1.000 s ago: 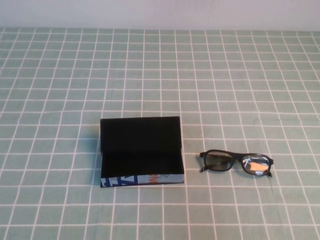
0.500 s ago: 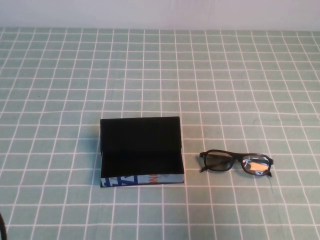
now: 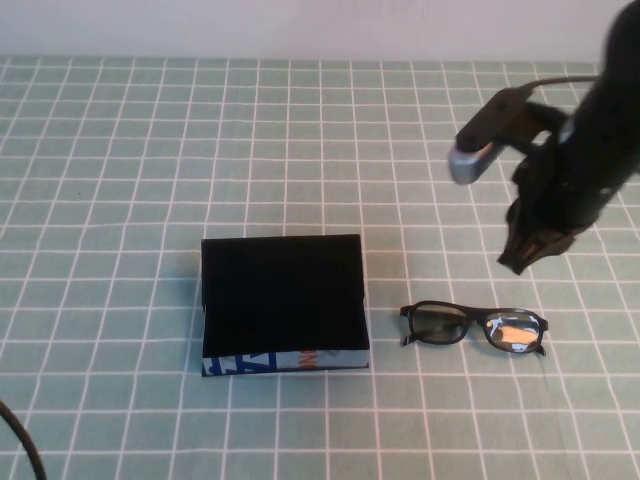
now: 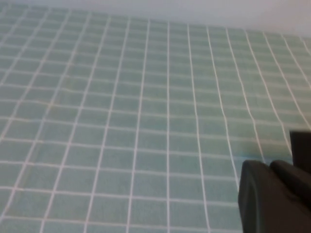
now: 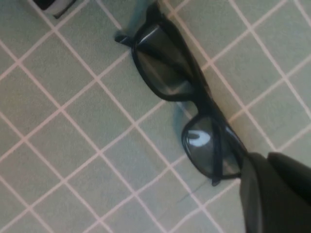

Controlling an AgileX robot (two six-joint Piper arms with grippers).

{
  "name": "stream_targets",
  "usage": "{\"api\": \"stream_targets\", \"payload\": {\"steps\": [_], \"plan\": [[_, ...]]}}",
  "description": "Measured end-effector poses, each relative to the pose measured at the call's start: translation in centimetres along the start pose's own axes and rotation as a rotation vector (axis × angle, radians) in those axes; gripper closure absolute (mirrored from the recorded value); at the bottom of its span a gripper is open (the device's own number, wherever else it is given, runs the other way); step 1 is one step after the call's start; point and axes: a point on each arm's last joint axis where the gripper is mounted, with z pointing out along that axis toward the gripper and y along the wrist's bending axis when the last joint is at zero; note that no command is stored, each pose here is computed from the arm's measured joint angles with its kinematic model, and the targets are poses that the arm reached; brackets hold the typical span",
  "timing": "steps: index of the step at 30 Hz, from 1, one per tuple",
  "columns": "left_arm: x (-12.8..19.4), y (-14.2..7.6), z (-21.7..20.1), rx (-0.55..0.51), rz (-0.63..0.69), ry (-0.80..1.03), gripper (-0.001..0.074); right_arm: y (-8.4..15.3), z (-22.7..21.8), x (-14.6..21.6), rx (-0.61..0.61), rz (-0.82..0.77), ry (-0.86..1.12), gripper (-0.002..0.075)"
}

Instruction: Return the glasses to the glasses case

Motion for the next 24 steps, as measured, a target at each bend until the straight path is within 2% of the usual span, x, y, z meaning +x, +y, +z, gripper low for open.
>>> {"api": "stream_targets", "payload": {"steps": [4,7,9,12,17,24], "plan": [[0.6,-0.4,0.0,0.043,0.037,0.064,0.0735,-1.0,3.8,-1.8,-0.077,-0.073,0.039,0.0693],[0.8,-0.5,0.0,0.054,0.048,0.083,0.0735,-1.2,5.8,-2.3,-0.127,-0.105,0.056,0.0588],[0.8,-0.5,-0.1,0.057,0.052,0.087,0.0735,-1.3,6.6,-2.4,-0.144,-0.118,0.067,0.0492],[0.8,-0.5,-0.1,0.059,0.065,0.089,0.0735,-1.4,7.3,-2.4,-0.154,-0.134,0.079,0.0402],[0.8,-0.5,-0.1,0.059,0.078,0.089,0.0735,-1.5,8.2,-2.5,-0.169,-0.149,0.093,0.0366],[0.9,-0.5,-0.1,0.059,0.078,0.093,0.0735,-1.9,10.0,-2.3,-0.214,-0.147,0.113,0.0363]]}}
